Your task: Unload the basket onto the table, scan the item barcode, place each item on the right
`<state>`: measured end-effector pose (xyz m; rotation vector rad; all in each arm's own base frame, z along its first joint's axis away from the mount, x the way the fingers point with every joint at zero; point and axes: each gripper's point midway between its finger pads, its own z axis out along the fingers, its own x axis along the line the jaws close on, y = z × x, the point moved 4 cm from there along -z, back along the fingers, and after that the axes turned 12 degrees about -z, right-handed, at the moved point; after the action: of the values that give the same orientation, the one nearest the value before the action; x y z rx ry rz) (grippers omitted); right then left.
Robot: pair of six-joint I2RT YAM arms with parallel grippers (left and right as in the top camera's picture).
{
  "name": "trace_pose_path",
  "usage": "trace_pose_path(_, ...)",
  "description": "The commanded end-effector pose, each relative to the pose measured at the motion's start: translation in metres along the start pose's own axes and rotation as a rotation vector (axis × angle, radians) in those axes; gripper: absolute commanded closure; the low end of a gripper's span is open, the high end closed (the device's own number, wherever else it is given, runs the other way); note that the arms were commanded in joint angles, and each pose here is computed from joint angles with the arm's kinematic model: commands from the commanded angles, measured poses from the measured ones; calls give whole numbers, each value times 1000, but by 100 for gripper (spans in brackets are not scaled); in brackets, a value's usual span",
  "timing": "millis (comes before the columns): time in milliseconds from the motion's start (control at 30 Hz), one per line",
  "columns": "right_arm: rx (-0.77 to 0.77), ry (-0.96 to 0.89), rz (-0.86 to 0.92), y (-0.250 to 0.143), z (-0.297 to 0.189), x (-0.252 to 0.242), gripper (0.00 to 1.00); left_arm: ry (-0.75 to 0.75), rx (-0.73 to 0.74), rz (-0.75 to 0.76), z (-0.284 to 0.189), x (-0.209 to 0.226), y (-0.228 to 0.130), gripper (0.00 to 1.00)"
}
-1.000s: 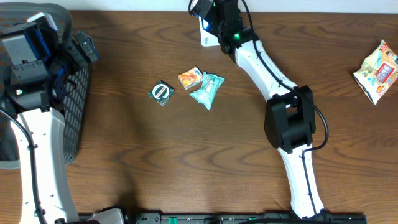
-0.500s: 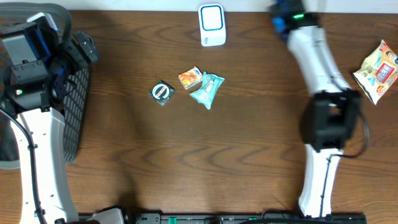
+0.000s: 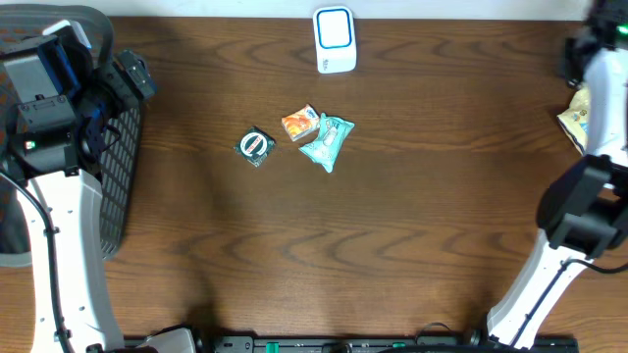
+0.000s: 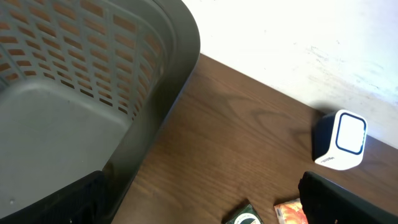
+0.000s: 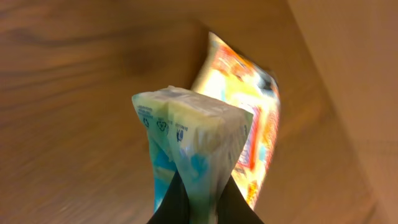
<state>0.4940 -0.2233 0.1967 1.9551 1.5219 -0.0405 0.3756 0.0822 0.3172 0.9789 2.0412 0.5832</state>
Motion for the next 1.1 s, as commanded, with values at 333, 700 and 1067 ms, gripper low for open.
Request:
trace_pose_path(333, 159, -9, 509, -60, 37, -86, 98, 84, -11, -14, 4, 16, 3, 2)
trace_pose_path(700, 194, 11, 538, -82, 59, -89, 83, 84, -11, -14, 4, 16, 3, 2)
trace_pose_path(1067, 208, 128, 531, -83, 60, -72, 53, 84, -11, -14, 4, 16, 3, 2)
